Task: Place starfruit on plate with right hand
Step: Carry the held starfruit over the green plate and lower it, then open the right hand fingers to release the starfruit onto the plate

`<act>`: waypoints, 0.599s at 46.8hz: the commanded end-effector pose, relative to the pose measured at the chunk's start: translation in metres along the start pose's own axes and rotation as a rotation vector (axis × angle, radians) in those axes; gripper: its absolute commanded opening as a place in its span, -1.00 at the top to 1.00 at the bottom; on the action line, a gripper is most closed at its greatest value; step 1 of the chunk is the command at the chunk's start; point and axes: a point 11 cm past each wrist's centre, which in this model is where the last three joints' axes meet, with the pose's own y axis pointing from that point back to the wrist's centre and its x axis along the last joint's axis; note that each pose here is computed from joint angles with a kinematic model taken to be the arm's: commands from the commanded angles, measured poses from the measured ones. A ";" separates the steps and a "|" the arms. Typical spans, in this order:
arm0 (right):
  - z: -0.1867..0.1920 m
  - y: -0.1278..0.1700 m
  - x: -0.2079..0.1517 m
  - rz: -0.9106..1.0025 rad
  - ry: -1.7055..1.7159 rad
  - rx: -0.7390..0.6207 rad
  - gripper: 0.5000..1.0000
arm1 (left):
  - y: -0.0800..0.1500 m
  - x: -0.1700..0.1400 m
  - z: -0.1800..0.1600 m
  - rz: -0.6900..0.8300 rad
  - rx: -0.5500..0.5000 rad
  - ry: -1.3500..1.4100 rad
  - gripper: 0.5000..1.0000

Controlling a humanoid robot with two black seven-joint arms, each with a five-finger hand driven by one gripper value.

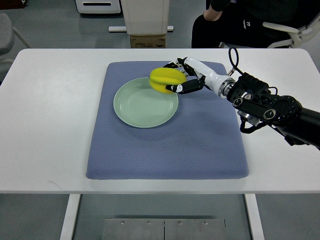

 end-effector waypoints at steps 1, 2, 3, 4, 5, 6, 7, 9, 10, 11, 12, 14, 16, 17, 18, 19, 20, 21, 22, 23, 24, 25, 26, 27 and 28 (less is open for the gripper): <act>-0.002 -0.003 -0.009 -0.016 -0.006 0.004 1.00 | 0.000 0.000 0.000 0.000 0.000 0.000 -1.00; -0.002 -0.004 -0.012 -0.020 -0.008 0.006 1.00 | 0.000 0.000 0.000 0.000 0.000 0.000 -1.00; -0.003 -0.005 -0.014 -0.023 -0.009 0.008 1.00 | 0.000 0.000 0.001 0.000 -0.002 0.001 -1.00; -0.004 -0.005 -0.017 -0.028 -0.011 0.009 1.00 | 0.000 0.000 0.000 0.000 0.000 0.001 -1.00; -0.004 -0.006 -0.018 -0.032 -0.010 0.010 1.00 | 0.000 0.000 0.001 0.000 -0.001 0.000 -1.00; -0.004 -0.006 -0.020 -0.035 -0.011 0.008 1.00 | 0.000 0.000 0.000 0.000 0.000 0.000 -1.00; -0.003 -0.006 -0.021 -0.037 -0.013 0.008 1.00 | 0.000 0.000 0.000 0.000 0.000 0.001 -1.00; -0.003 -0.007 -0.025 -0.043 -0.017 0.008 1.00 | 0.000 0.000 0.000 0.000 0.000 0.000 -1.00; -0.002 -0.006 -0.027 -0.045 -0.020 0.007 1.00 | 0.000 0.000 0.001 0.000 -0.001 0.000 -1.00; -0.001 -0.006 -0.028 -0.047 -0.022 0.005 1.00 | 0.000 0.000 0.001 0.000 -0.001 0.000 -1.00; 0.000 -0.006 -0.030 -0.050 -0.024 0.003 1.00 | 0.000 0.000 0.001 0.000 -0.001 0.000 -1.00; 0.000 -0.006 -0.033 -0.054 -0.027 0.004 1.00 | 0.000 0.000 0.000 0.000 0.000 0.000 -1.00; 0.001 -0.006 -0.035 -0.056 -0.030 0.002 1.00 | 0.000 0.000 0.000 0.000 0.000 0.000 -1.00; 0.002 -0.006 -0.037 -0.060 -0.034 0.001 1.00 | 0.000 0.000 0.000 0.000 0.000 0.001 -1.00; 0.002 -0.006 -0.039 -0.064 -0.037 0.001 1.00 | 0.000 0.000 0.000 0.000 0.000 0.000 -1.00; 0.002 -0.006 -0.041 -0.066 -0.039 0.001 1.00 | 0.000 0.000 0.000 0.000 0.000 0.000 -1.00; 0.002 -0.007 -0.043 -0.069 -0.041 0.000 1.00 | 0.000 0.000 0.001 0.000 -0.002 0.001 -1.00; 0.002 -0.007 -0.045 -0.071 -0.045 0.000 0.82 | 0.000 0.000 0.000 0.000 0.000 0.001 -1.00; 0.002 -0.007 -0.046 -0.073 -0.047 0.000 0.65 | 0.000 0.000 0.000 0.000 0.000 0.000 -1.00; 0.003 -0.007 -0.046 -0.073 -0.048 -0.001 0.53 | 0.000 0.000 0.000 0.000 0.000 0.000 -1.00; 0.003 -0.007 -0.046 -0.073 -0.048 -0.001 0.41 | 0.000 0.000 0.000 0.000 0.000 0.001 -1.00; 0.002 -0.007 -0.046 -0.071 -0.050 0.001 0.23 | 0.000 0.000 0.000 0.000 0.000 0.000 -1.00; 0.003 -0.007 -0.046 -0.070 -0.053 0.000 -0.06 | 0.000 0.000 0.000 0.000 0.000 0.000 -1.00; 0.003 -0.007 -0.046 -0.067 -0.054 -0.001 -0.46 | 0.000 0.000 0.000 0.000 0.000 0.000 -1.00; 0.004 -0.006 -0.047 -0.067 -0.059 -0.001 -0.89 | 0.000 0.000 0.000 0.000 0.000 0.001 -1.00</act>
